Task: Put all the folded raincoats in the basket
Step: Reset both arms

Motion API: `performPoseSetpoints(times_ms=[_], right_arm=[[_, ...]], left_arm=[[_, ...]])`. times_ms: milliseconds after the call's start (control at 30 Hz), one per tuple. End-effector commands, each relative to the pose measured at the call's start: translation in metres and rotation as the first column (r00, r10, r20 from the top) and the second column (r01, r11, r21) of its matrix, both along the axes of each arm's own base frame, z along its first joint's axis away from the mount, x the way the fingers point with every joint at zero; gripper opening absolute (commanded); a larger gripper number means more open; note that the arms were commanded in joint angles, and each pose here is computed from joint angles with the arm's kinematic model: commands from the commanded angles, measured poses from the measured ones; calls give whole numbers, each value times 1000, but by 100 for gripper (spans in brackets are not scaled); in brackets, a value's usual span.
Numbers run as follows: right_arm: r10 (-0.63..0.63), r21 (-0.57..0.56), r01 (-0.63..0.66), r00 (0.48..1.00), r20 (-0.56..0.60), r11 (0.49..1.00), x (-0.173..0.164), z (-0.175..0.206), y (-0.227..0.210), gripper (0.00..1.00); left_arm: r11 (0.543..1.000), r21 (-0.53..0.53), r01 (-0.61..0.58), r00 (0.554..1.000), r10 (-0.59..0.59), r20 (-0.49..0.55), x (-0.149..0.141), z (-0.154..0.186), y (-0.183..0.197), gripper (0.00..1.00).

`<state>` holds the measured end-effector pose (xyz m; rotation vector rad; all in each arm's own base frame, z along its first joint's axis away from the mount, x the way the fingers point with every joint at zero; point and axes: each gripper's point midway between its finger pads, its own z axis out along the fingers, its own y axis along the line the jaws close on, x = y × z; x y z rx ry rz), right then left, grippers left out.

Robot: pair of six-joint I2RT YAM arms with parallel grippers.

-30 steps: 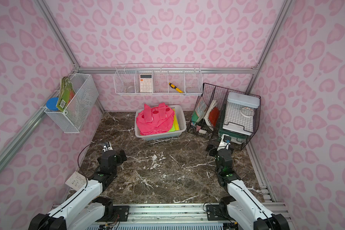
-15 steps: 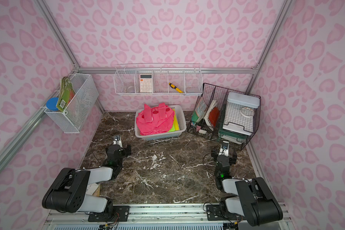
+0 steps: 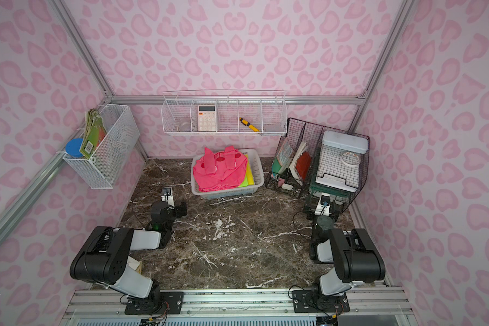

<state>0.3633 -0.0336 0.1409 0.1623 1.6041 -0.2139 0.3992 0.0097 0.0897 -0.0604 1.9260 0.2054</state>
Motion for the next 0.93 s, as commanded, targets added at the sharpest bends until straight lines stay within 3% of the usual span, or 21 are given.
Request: performPoseSetpoints(times_ms=[0,900], right_arm=[[-4,20,4,1000,-15,1000,0,-6,0,100],[19,-11,-19,1000,-1,1000,0,-3,7,100]], left_arm=[[1000,-9,5,1000,-5,-4,0,0,-1,99],[1000,-7,3,1000,-3,-2,0,0,0,99]])
